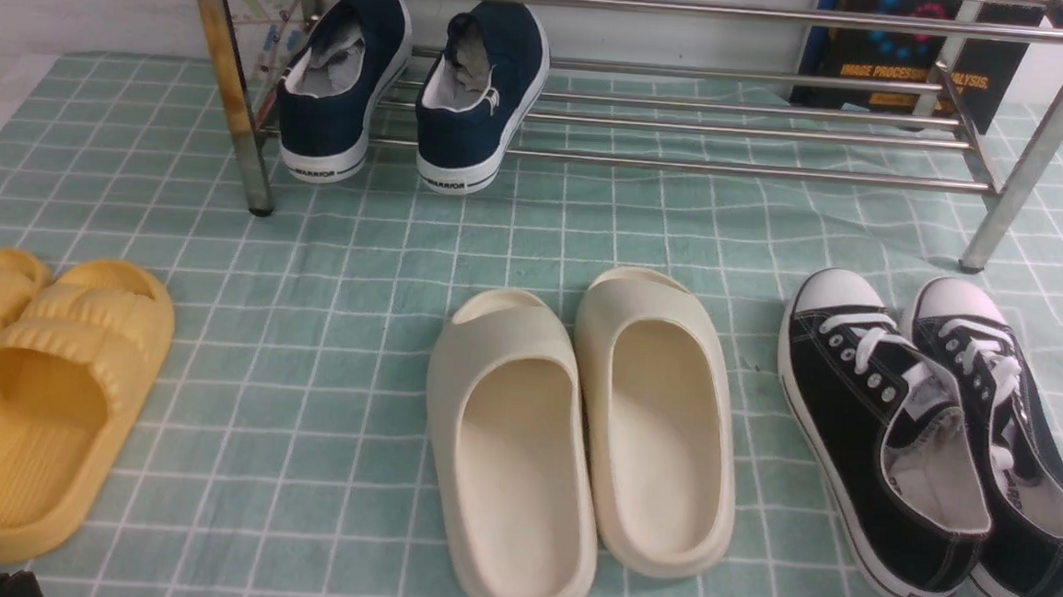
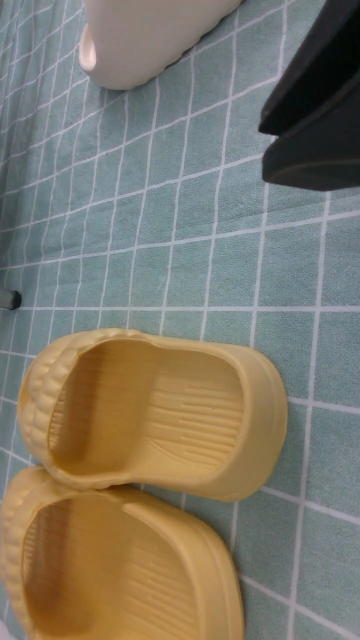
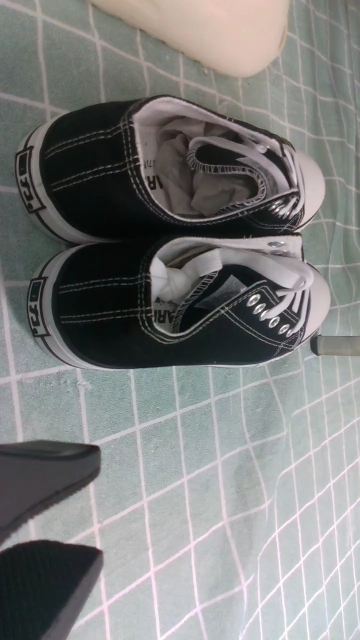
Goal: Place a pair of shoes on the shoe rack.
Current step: Use the right arm to grab the shoe closest to it
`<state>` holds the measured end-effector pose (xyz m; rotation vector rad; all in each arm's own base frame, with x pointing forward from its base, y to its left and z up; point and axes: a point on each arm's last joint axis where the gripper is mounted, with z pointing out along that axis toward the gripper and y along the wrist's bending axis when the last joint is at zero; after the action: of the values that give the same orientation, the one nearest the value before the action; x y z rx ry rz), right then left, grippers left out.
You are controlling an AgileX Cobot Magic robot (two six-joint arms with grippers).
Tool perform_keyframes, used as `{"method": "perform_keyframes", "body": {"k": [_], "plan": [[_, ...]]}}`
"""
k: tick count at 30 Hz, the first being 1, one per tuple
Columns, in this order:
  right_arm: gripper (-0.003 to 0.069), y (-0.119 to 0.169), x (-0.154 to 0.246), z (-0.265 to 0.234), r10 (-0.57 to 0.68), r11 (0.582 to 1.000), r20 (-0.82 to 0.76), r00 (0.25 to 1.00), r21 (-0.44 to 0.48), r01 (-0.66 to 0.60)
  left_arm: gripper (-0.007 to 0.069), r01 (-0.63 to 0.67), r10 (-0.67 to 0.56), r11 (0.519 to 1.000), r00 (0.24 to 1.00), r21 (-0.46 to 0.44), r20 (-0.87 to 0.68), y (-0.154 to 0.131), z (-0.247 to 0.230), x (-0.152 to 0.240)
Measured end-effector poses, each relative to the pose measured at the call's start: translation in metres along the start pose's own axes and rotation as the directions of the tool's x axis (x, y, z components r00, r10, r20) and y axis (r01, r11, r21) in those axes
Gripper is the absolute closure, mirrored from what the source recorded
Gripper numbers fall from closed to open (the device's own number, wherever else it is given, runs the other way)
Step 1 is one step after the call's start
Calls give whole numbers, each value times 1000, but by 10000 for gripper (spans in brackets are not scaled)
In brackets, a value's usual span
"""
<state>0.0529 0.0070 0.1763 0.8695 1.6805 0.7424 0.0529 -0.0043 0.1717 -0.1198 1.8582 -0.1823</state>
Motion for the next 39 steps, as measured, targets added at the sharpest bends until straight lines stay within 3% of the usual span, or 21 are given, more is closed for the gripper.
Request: {"method": "perform_keyframes", "body": {"k": [4,5,18,20,23,27,29,32,35,39], "plan": [[412,1,1,0,54,998,-9,998,-9,-55,541,0,0,1000,1000,0,0,0,0,0],[412,2,2,0,184,983,-28,983,-24,-184,538,0,0,1000,1000,0,0,0,0,0],[412,3,3,0,254,967,-37,966,-28,-255,533,0,0,1000,1000,0,0,0,0,0],[412,2,2,0,212,977,-24,977,-21,-212,533,0,0,1000,1000,0,0,0,0,0],[412,-1,-2,0,4,1000,31,1000,4,-4,529,0,0,1000,1000,0,0,0,0,0],[435,0,-6,0,-75,997,67,995,-2,75,529,0,0,1000,1000,0,0,0,0,0],[456,3,-8,-1,-87,996,91,992,-21,89,527,0,0,1000,1000,0,0,0,0,0],[552,24,-23,-9,-168,982,158,973,-62,180,523,0,0,1000,1000,0,0,0,0,0],[655,48,-41,-13,-338,938,171,925,-15,345,518,0,0,1000,1000,0,0,0,0,0],[664,84,-68,-4,-573,813,-8,819,121,570,512,0,0,1000,1000,0,0,0,0,0]]}}
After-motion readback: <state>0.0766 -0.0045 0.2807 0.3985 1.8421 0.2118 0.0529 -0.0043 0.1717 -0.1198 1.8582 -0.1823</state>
